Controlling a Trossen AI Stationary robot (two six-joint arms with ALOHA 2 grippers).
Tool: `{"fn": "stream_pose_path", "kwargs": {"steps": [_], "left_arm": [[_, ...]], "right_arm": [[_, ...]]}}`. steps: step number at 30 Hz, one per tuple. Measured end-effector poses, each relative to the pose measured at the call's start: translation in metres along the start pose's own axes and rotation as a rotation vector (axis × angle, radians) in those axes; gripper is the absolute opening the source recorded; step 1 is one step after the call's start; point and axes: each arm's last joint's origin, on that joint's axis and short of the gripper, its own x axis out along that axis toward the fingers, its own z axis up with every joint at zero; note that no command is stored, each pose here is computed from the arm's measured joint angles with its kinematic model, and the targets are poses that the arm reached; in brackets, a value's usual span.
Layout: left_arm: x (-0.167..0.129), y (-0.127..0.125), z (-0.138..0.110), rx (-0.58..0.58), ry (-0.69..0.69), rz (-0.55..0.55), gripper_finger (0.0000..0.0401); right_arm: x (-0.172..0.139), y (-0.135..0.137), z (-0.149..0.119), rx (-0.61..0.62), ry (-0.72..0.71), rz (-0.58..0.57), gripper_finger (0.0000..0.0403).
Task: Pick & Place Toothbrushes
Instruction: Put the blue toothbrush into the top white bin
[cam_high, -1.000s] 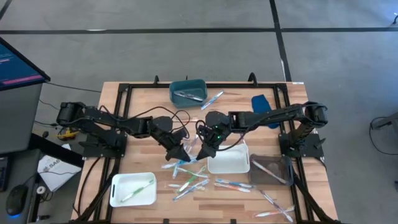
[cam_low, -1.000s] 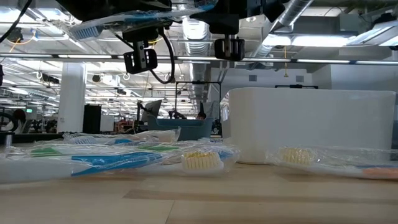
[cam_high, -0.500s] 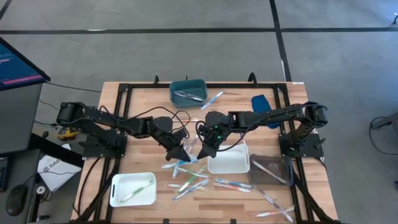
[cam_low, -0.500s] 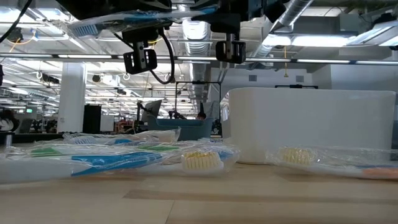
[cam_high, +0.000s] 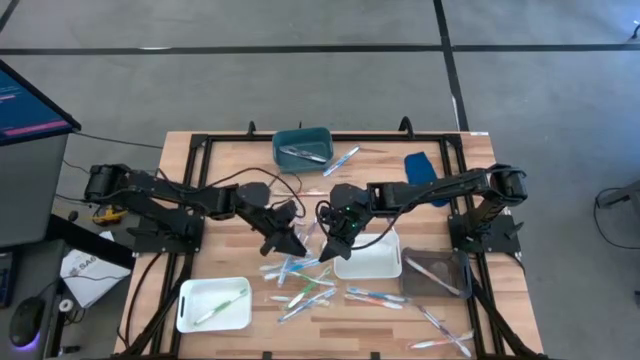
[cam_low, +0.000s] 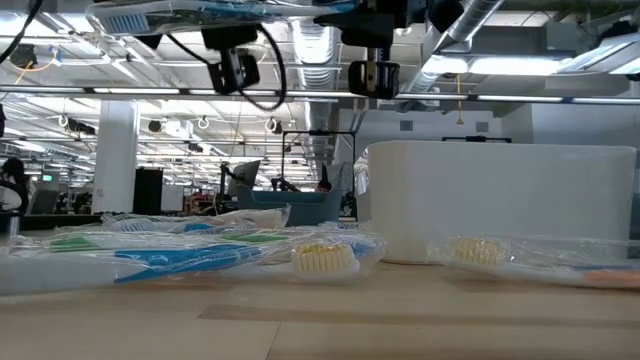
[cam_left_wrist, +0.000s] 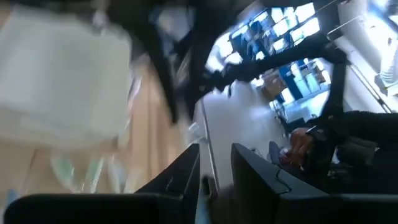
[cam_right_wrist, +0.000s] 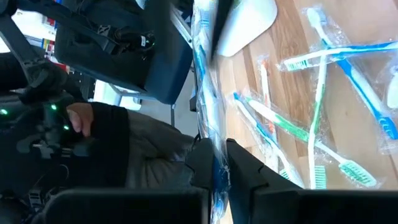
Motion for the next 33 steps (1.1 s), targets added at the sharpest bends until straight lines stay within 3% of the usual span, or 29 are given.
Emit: {"fn": "stream_pose_path", "kwargs": {"steps": [5, 8, 16, 22, 33], "left_arm": [[-0.021, -0.015, 0.012, 0.1, -0.138, 0.02, 0.0085], [-0.034, -0.022, 0.019, 0.134, -0.214, 0.036, 0.0085], [-0.05, -0.026, 0.029, 0.148, -0.359, 0.107, 0.0085], [-0.047, -0.027, 0.03, 0.135, -0.431, 0.148, 0.0085], [-0.05, -0.033, 0.037, 0.055, -0.695, 0.246, 0.0085]], "right_arm": [[-0.007, 0.007, -0.005, -0.044, -0.008, -0.03, 0.0014], [-0.024, 0.016, -0.013, -0.067, -0.006, -0.113, 0.0014], [-0.082, 0.04, -0.05, -0.123, 0.045, -0.346, 0.0014], [-0.105, 0.053, -0.081, -0.254, 0.179, -0.419, 0.0014], [-0.109, 0.027, -0.105, -0.522, 0.302, -0.505, 0.0014]]}}
